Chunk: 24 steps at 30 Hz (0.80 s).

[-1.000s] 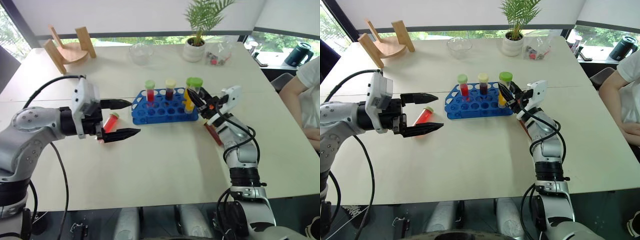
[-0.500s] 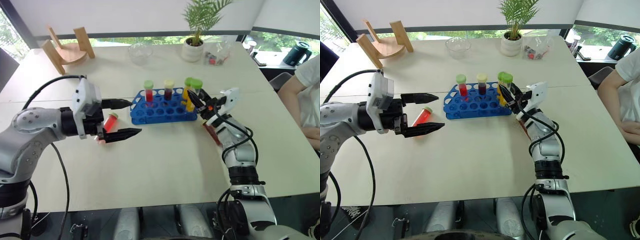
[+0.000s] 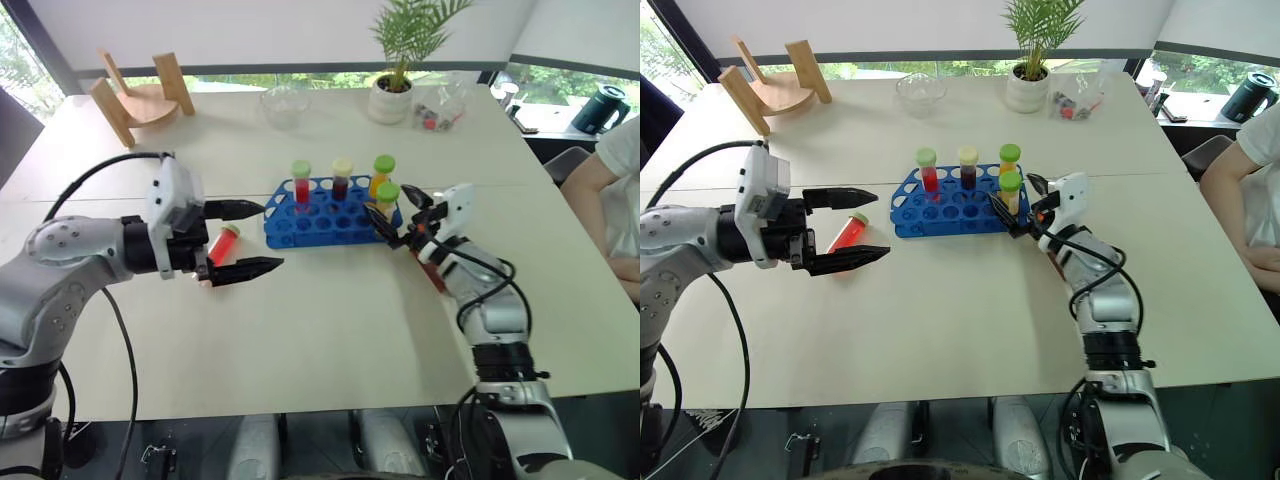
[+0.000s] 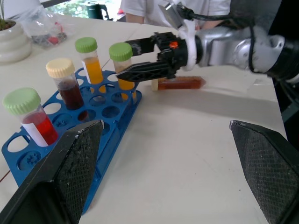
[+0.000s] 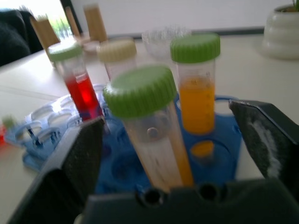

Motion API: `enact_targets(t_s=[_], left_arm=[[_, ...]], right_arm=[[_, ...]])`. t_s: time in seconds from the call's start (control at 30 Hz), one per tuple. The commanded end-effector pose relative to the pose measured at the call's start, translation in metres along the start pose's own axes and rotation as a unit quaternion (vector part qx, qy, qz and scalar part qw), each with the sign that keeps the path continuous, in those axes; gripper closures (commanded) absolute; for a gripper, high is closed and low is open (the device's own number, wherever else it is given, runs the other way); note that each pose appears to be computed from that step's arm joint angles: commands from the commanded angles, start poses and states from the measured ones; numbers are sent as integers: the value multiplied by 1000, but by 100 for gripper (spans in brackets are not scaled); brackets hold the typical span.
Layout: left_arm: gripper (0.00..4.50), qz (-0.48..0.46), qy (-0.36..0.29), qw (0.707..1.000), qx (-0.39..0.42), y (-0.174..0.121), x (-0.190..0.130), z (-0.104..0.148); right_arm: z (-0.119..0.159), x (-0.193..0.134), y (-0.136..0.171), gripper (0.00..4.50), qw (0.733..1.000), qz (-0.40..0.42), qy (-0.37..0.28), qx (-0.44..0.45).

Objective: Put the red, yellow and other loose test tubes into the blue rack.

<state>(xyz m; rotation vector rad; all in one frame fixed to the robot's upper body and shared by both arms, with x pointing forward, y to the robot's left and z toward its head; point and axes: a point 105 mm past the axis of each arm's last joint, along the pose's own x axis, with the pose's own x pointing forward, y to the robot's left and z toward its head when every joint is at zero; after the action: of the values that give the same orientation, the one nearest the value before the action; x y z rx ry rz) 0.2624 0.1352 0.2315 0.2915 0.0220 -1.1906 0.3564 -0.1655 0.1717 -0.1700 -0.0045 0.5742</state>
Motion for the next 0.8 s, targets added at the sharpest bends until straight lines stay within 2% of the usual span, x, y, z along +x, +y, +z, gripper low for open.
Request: enact_targets(t_s=[0.03,0.13,0.27,0.43,0.57,0.8], left_arm=[[0,-8,-4,1000,12,-5,0,1],[0,-14,-4,1000,10,-6,2,-2],[0,-26,-11,1000,11,-6,7,-4],[0,-26,-18,999,13,-5,13,-5],[0,-24,-21,999,13,-5,13,-5],[0,-11,-20,1000,14,-4,10,-6]], right_arm=[[29,-29,4,6,992,69,105,12],[29,-45,2,6,972,88,215,16],[21,-45,-5,6,934,71,345,63],[3,-28,-9,6,907,44,411,87],[-7,-22,-10,6,898,39,431,77],[-41,-18,-14,6,881,31,469,46]])
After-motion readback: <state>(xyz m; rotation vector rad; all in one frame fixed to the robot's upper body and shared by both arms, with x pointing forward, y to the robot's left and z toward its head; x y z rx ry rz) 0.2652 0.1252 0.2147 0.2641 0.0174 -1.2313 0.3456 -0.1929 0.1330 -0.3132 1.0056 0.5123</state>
